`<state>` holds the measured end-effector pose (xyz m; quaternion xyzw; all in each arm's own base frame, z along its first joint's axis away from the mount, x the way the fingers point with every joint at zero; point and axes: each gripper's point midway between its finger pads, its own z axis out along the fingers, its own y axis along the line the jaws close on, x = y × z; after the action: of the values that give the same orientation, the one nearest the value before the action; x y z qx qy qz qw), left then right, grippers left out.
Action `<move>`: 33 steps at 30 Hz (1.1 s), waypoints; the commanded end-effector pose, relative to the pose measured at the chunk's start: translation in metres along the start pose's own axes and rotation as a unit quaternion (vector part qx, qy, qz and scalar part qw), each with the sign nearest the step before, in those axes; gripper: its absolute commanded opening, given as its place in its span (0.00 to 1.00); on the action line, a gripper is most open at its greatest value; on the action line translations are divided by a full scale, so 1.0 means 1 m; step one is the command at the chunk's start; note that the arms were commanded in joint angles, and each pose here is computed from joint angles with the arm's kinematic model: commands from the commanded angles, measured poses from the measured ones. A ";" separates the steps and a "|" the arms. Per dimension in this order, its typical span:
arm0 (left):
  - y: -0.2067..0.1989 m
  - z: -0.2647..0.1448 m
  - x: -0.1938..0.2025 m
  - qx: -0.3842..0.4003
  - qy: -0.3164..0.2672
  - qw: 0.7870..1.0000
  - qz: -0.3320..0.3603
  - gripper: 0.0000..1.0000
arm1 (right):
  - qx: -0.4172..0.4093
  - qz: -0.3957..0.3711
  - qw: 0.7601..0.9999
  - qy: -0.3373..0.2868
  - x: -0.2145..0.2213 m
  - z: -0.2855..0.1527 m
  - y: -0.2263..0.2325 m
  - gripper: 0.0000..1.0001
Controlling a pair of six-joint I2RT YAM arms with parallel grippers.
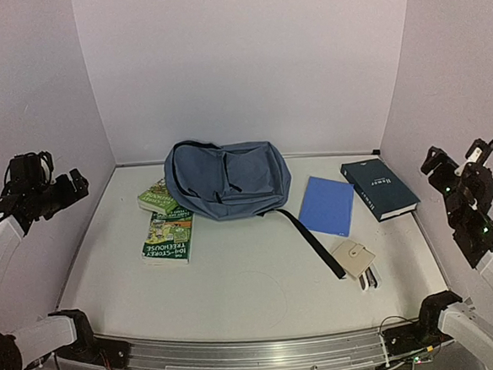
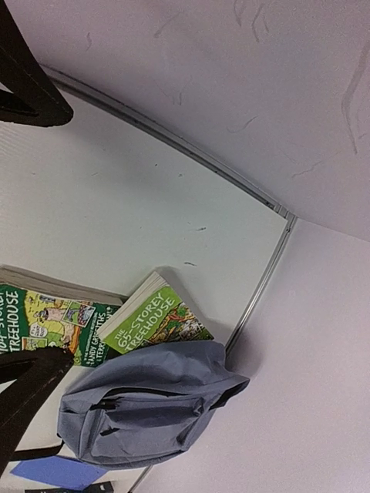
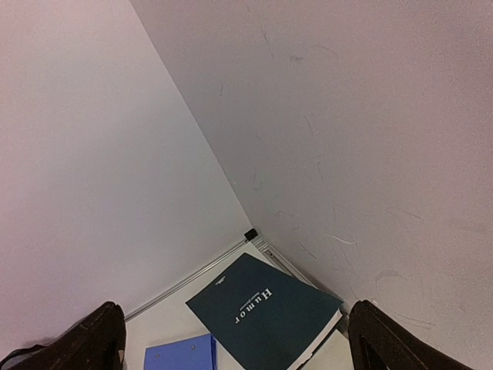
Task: Pack the student bag
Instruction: Pick up the student bag at the center of the board.
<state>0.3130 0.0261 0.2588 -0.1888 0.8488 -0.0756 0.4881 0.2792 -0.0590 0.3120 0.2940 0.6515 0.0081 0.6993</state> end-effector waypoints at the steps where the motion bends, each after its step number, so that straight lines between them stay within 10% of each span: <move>1: -0.027 0.007 -0.004 0.067 0.028 0.995 -0.061 1.00 | -0.052 -0.005 0.999 0.004 -0.018 0.001 0.028 0.98; 26: -0.229 0.176 0.082 0.261 0.216 0.937 -0.088 1.00 | -0.184 0.010 0.932 0.311 0.109 0.018 0.093 0.98; 33: -0.229 0.214 0.108 0.220 0.247 0.941 -0.076 0.69 | -0.202 0.012 0.913 0.353 0.131 0.004 0.094 0.94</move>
<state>0.4879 -0.2107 0.1266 -0.1219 0.8906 -0.3440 0.2714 0.3454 0.0545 0.2438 0.1486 0.8259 0.2251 0.4950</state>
